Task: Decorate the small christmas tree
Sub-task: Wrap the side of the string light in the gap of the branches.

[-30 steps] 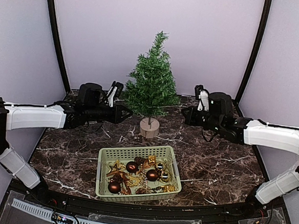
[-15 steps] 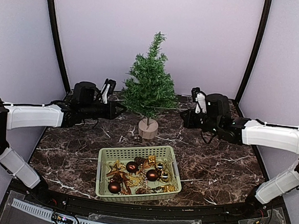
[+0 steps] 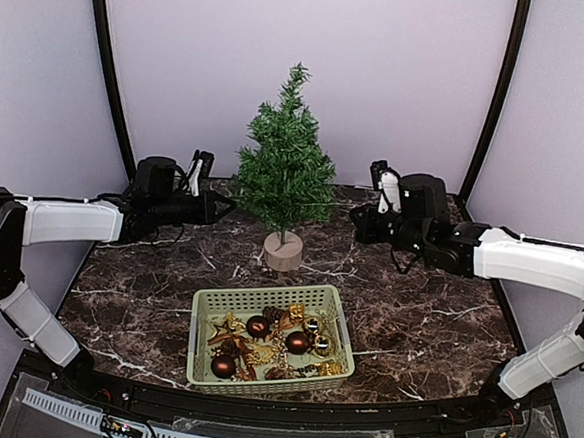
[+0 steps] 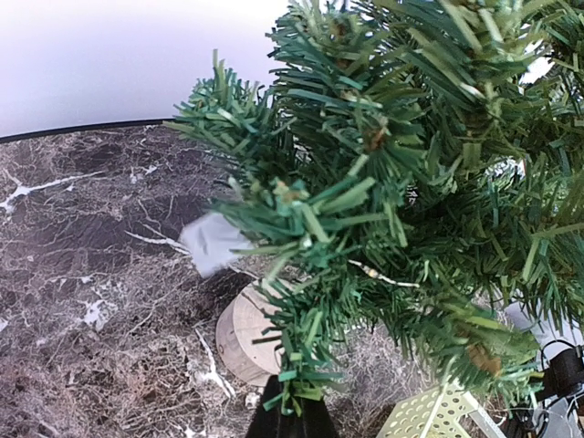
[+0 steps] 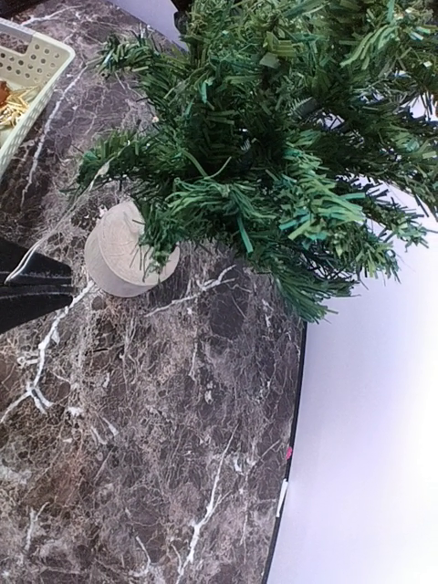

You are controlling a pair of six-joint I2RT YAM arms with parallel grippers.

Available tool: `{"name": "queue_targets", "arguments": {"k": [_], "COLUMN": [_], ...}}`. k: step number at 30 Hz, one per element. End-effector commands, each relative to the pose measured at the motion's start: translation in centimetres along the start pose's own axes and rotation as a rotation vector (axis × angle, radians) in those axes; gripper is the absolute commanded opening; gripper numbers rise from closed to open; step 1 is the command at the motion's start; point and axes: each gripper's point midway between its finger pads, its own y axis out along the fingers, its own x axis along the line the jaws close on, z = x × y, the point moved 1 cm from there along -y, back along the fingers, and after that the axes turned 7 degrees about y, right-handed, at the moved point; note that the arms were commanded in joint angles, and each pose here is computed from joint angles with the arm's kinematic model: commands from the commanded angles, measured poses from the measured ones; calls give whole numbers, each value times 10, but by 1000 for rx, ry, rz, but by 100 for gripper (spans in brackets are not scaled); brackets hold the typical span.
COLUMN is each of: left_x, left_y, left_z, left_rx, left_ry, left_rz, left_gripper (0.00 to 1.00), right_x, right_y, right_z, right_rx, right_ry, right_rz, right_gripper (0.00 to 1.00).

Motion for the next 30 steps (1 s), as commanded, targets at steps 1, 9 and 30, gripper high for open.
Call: {"name": "queue_targets", "arguments": {"k": [1, 9, 30], "left_x": [-3, -4, -110], "left_y": [-1, -1, -78], "left_z": [-20, -17, -56], "left_rx": [-60, -52, -129], "left_ry": [31, 40, 440], "left_rz": [32, 45, 13], "left_gripper": [0, 0, 64], "right_x": [11, 40, 63], "right_y": [-2, -14, -33], "right_z": [-23, -36, -41], "right_rx": [-57, -81, -109], "right_ry": [-19, -100, -124], "right_rz": [-9, -84, -130], "right_gripper": [0, 0, 0]}}
